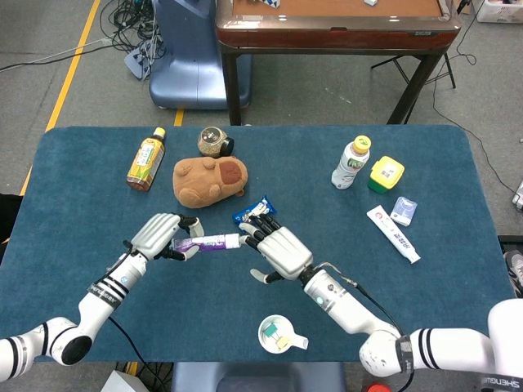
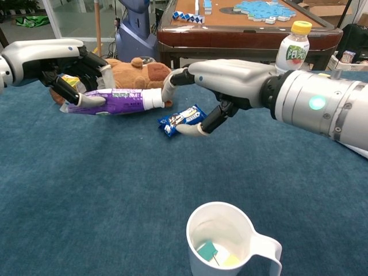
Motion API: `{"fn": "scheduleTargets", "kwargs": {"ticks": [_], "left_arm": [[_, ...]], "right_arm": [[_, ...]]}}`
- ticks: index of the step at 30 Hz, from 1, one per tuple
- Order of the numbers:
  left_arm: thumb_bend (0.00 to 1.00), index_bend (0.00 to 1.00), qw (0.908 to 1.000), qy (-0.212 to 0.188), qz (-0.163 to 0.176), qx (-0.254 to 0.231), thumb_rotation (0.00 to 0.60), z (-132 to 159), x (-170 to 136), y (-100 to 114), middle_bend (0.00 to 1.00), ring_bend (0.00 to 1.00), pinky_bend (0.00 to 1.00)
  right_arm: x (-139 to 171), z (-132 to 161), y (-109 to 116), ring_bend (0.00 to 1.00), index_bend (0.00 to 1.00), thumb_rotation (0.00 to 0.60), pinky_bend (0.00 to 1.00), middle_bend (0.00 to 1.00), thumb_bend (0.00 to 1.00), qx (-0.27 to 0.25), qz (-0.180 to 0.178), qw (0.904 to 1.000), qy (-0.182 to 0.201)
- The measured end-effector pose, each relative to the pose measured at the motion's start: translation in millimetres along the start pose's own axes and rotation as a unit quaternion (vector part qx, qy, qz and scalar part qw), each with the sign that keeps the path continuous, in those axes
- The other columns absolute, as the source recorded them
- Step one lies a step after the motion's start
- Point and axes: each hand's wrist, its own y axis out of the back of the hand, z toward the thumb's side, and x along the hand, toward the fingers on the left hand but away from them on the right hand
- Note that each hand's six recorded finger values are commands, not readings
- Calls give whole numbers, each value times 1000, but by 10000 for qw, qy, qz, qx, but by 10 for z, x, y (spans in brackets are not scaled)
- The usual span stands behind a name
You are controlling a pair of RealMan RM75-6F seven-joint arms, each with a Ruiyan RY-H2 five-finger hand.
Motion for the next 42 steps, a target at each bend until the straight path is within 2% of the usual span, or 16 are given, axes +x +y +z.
{"fn": "scheduleTargets", "kwargs": {"ticks": [6, 11, 13, 17, 20, 29, 42], "left_arm": [[396, 616, 9993, -86, 89, -342, 600, 1, -46, -12, 645, 426, 365], [399, 614, 9982, -288, 211, -487, 600, 31, -105, -18, 648, 433, 381], [400, 614, 9977, -344, 228, -531, 600, 43, -130, -35, 654, 445, 399], [399, 614, 9974, -395, 207, -561, 600, 82, -140, -67, 659, 450, 404], [399, 616, 9971, -418, 198, -599, 600, 116, -127, -79, 666, 455, 411], [400, 624, 9958, -440, 224, -776, 600, 207, -45, -73, 680, 468, 420], [403, 625, 9936, -407, 264, -1016, 600, 273, 22, -49, 680, 468, 420]], "right_arm": [[125, -38, 170, 12, 238, 480, 54, 123, 379, -269, -308, 9992, -20], [241, -59, 360, 12, 231, 482, 54, 121, 236, -746, -661, 9950, 23], [258, -60, 401, 12, 191, 481, 55, 110, 177, -939, -739, 9928, 47], [242, -38, 422, 6, 13, 483, 53, 31, 51, -1477, -771, 9859, 116], [196, -6, 402, 0, 0, 482, 27, 0, 4, -1909, -696, 9790, 181], [-23, 81, 335, 0, 0, 479, 0, 0, 0, -2924, -642, 9536, 313], [-248, 151, 263, 0, 0, 476, 0, 0, 0, -3564, -803, 9299, 418]]}}
